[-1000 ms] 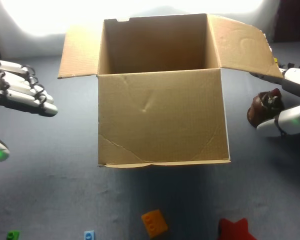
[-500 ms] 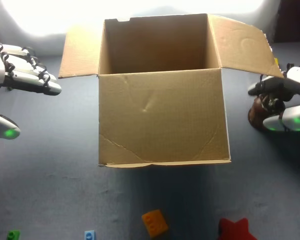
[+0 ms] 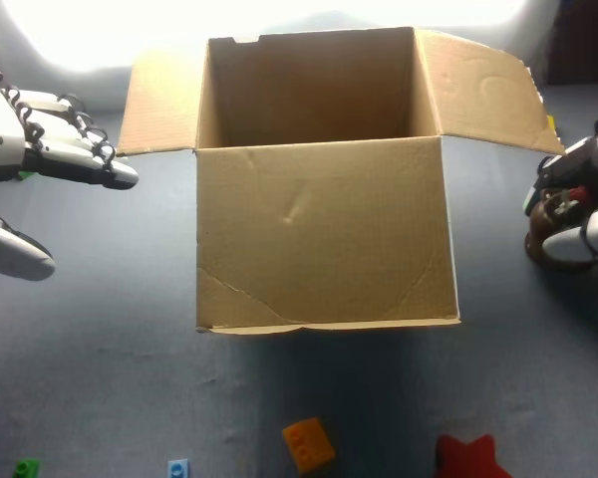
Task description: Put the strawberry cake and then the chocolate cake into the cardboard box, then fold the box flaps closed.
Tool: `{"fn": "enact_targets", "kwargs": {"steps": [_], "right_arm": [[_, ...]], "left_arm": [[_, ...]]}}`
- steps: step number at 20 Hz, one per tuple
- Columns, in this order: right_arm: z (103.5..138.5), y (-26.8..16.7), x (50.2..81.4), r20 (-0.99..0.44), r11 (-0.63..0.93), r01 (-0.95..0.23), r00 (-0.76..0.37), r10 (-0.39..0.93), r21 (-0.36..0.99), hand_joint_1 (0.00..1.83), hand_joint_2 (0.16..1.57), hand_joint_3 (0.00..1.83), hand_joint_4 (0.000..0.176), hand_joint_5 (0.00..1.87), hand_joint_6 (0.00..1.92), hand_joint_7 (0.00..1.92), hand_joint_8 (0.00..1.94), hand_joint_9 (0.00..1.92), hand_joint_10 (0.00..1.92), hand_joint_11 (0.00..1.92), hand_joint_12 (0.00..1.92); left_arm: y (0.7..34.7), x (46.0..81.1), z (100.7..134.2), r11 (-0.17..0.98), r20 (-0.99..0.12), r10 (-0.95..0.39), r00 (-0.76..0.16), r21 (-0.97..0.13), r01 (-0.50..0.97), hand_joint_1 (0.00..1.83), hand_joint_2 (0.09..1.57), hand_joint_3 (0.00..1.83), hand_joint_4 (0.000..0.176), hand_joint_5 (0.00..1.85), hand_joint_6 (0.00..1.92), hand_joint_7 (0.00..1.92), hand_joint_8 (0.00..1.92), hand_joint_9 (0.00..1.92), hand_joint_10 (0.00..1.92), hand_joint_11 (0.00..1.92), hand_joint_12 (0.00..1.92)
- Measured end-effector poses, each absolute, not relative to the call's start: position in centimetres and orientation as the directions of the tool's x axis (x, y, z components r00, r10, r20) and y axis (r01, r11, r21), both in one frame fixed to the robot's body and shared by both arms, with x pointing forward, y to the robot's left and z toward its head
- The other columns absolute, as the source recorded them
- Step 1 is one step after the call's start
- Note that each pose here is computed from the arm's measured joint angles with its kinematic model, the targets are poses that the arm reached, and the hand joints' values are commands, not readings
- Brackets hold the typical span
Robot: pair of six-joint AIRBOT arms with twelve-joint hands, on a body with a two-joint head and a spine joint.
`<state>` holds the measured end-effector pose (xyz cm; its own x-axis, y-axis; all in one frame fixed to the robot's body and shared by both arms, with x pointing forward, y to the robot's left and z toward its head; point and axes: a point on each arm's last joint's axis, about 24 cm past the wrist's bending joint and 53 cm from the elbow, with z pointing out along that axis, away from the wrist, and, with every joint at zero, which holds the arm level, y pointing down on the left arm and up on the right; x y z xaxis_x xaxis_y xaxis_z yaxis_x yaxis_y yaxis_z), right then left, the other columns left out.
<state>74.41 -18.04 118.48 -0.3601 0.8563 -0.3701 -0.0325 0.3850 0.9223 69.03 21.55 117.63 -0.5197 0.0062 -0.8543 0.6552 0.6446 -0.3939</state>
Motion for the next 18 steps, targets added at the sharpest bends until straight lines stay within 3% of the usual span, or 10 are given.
{"fn": "enact_targets", "kwargs": {"steps": [3,6,8,9,11,12,13,14,18], "right_arm": [[120.6,-19.4,73.5,-0.364,0.37,-0.049,-0.342,0.866,0.928,1.34,1.2,0.0,0.0,0.85,1.2,0.77,1.3,0.69,1.5,0.52,1.74],[122.6,-21.1,72.5,-0.362,0.359,-0.067,-0.313,0.878,0.931,1.34,1.19,0.0,0.0,0.9,1.18,0.8,1.27,0.69,1.47,0.5,1.73],[123.4,-22.0,71.9,-0.36,0.357,-0.068,-0.305,0.882,0.932,1.19,1.19,0.0,0.0,0.89,1.17,0.77,1.34,0.61,1.37,0.48,1.76],[123.9,-22.6,71.6,-0.359,0.354,-0.071,-0.298,0.885,0.932,1.31,1.2,0.0,0.0,0.89,1.14,0.77,1.34,0.66,1.5,0.49,1.78],[124.9,-24.1,71.3,-0.36,0.353,-0.079,-0.269,0.893,0.932,1.34,1.2,0.0,0.0,0.89,1.12,0.78,1.31,0.67,1.56,0.48,1.79],[125.3,-24.8,71.2,-0.362,0.353,-0.079,-0.255,0.897,0.932,1.34,1.2,0.0,0.0,0.9,1.1,0.78,1.32,0.67,1.56,0.49,1.79],[125.7,-25.6,71.1,-0.362,0.353,-0.08,-0.242,0.9,0.932,1.22,1.19,0.0,0.0,0.89,1.1,0.78,1.37,0.61,1.45,0.48,1.79],[126.6,-26.3,71.0,-0.372,0.36,-0.095,-0.227,0.9,0.928,1.32,1.21,0.0,0.0,0.85,1.15,0.77,1.36,0.65,1.52,0.48,1.79],[130.4,-26.2,70.9,-0.413,0.375,-0.206,-0.191,0.891,0.904,1.34,1.21,0.0,0.0,0.82,1.22,0.79,1.31,0.69,1.53,0.52,1.82]], "left_arm": [[21.0,68.8,117.4,0.636,-0.849,0.007,-0.528,-0.404,0.658,0.26,1.17,0.0,0.03,0.17,0.0,0.21,0.0,0.24,0.01,0.0,0.82],[21.1,68.8,117.1,0.638,-0.847,0.011,-0.532,-0.404,0.656,0.26,1.18,0.0,0.022,0.18,0.01,0.22,0.01,0.27,0.02,0.0,0.82],[21.1,68.7,117.0,0.639,-0.845,0.013,-0.534,-0.404,0.655,0.27,1.18,0.0,0.025,0.2,0.01,0.24,0.01,0.28,0.01,0.0,0.85],[20.9,68.7,117.0,0.638,-0.845,0.014,-0.534,-0.404,0.656,0.25,1.18,0.0,0.025,0.2,0.01,0.23,0.0,0.27,0.01,0.0,0.87],[20.7,68.5,117.0,0.631,-0.844,0.015,-0.537,-0.408,0.66,0.25,1.18,0.0,0.029,0.2,0.0,0.23,0.0,0.27,0.0,0.0,0.9],[20.6,68.5,117.0,0.63,-0.844,0.016,-0.537,-0.409,0.66,0.27,1.18,0.0,0.025,0.18,0.0,0.22,0.0,0.25,0.0,0.0,0.84],[20.7,68.5,117.0,0.632,-0.844,0.015,-0.536,-0.407,0.659,0.27,1.18,0.0,0.028,0.17,0.0,0.22,0.0,0.25,0.01,0.0,0.83],[20.7,68.5,117.0,0.633,-0.844,0.014,-0.536,-0.407,0.658,0.27,1.18,0.0,0.026,0.18,0.0,0.23,0.0,0.26,0.01,0.0,0.82],[20.7,68.5,117.0,0.631,-0.844,0.01,-0.537,-0.411,0.658,0.24,1.19,0.0,0.025,0.2,0.01,0.22,0.0,0.27,0.01,0.0,0.85]]}}
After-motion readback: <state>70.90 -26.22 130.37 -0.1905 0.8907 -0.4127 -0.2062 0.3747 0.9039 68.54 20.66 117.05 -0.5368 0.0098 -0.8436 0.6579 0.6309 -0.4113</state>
